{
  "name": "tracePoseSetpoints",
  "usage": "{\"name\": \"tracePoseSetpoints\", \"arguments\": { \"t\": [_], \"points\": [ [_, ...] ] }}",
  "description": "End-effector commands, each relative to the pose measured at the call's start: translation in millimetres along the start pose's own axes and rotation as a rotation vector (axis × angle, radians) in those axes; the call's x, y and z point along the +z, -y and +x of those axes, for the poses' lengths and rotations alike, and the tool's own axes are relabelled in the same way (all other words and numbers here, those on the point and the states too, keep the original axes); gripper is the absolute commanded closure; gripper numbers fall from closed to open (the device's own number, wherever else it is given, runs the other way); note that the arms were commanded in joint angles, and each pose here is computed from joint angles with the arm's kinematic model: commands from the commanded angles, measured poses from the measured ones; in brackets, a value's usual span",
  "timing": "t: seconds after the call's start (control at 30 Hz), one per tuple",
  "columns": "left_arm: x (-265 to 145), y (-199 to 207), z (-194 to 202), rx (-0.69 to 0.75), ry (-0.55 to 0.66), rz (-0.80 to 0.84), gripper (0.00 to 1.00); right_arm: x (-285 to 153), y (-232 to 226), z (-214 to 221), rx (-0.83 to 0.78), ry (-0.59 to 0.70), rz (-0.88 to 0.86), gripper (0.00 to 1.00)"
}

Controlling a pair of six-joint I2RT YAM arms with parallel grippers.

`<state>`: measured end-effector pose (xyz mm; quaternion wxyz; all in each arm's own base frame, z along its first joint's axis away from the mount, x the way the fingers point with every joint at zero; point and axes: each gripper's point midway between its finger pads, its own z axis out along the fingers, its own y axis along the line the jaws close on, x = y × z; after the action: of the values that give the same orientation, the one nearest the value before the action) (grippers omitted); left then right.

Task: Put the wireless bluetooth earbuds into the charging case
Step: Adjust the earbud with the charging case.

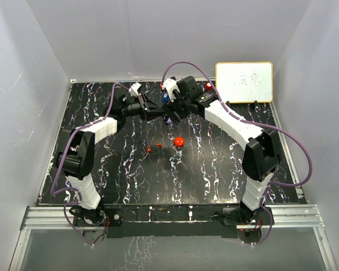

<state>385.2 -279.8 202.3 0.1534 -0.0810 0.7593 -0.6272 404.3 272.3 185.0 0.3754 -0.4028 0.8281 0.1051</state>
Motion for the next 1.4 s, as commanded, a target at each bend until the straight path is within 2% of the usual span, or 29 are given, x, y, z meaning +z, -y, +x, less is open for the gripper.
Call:
{"name": "tracePoseSetpoints", "arguments": {
  "t": [0.0, 0.57, 0.73, 0.83, 1.1, 1.27, 1.37],
  "points": [
    [-9.8, 21.5, 7.0, 0.038, -0.016, 0.043, 1.00, -3.9, 10.3, -22.3, 0.005, 0.079, 0.023, 0.32],
    [-12.2, 20.1, 12.7, 0.033, -0.024, 0.039, 1.00, -4.9, 16.7, -24.4, 0.014, 0.091, 0.041, 0.32],
    [-14.9, 11.3, -2.9, 0.014, 0.031, 0.015, 1.00, -13.8, 39.1, -21.1, 0.089, 0.099, 0.149, 0.31],
    [-19.3, 8.4, -16.0, -0.023, 0.085, 0.046, 1.00, -11.4, 42.9, -16.7, 0.156, 0.155, 0.153, 0.31],
    [-21.7, 23.3, -35.3, -0.135, 0.191, 0.259, 1.00, -18.1, 37.0, -22.1, 0.377, 0.336, 0.136, 0.32],
    [-23.9, 18.2, -56.1, -0.215, 0.339, 0.292, 1.00, -23.4, 6.9, -36.5, 0.393, 0.541, 0.007, 0.33],
    [-20.6, 15.2, -64.8, -0.249, 0.409, 0.280, 1.00, -18.0, -3.9, -40.3, 0.358, 0.570, 0.007, 0.33]
  ]
}}
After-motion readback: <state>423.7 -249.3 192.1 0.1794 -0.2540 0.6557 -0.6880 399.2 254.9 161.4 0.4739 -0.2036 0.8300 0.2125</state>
